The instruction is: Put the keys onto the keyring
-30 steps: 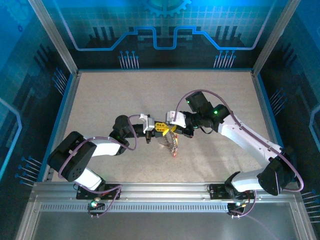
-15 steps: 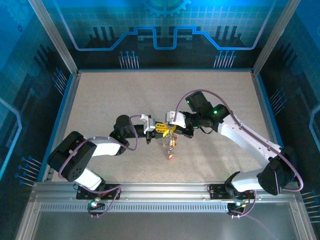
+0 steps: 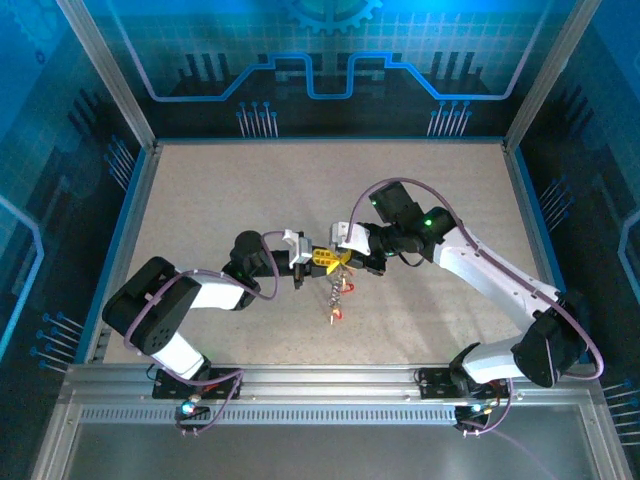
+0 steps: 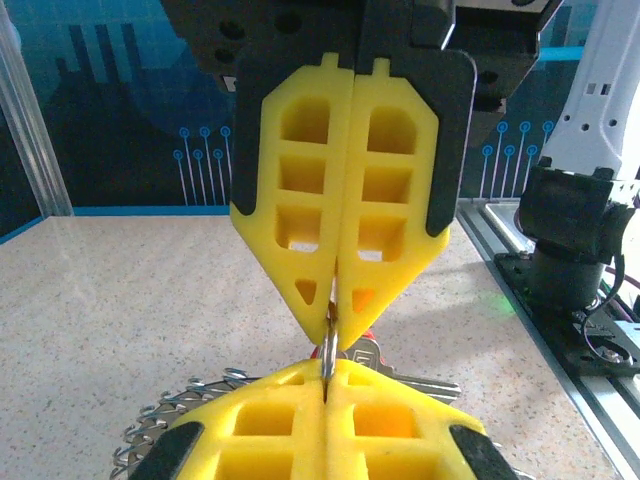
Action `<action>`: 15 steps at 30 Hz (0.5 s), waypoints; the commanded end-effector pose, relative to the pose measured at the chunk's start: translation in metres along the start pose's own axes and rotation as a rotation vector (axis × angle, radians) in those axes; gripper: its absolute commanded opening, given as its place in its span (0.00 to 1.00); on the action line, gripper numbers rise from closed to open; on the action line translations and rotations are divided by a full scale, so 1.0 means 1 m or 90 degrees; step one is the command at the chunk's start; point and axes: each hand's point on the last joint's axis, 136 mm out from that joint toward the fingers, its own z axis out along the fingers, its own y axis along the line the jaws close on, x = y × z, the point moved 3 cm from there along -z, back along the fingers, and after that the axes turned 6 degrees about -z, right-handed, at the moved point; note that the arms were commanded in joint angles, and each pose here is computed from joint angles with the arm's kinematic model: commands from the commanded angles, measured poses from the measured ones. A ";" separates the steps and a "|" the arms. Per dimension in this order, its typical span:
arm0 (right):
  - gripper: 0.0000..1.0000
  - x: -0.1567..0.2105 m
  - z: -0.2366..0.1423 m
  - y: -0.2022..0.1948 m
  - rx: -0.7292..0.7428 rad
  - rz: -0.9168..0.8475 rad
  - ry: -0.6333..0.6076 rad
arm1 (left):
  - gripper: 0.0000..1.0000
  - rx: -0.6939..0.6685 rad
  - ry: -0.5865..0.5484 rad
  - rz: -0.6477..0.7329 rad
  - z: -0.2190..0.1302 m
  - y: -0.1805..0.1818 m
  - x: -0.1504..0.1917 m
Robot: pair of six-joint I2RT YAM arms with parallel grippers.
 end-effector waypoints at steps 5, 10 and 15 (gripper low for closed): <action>0.06 -0.012 -0.003 0.002 0.004 -0.008 -0.048 | 0.00 0.016 -0.051 0.055 0.000 -0.005 -0.018; 0.17 0.001 -0.006 0.003 0.020 0.028 -0.048 | 0.00 0.025 -0.056 0.069 -0.001 -0.008 -0.023; 0.17 0.005 -0.006 -0.003 0.016 0.052 -0.051 | 0.00 0.026 -0.064 0.080 -0.001 -0.009 -0.030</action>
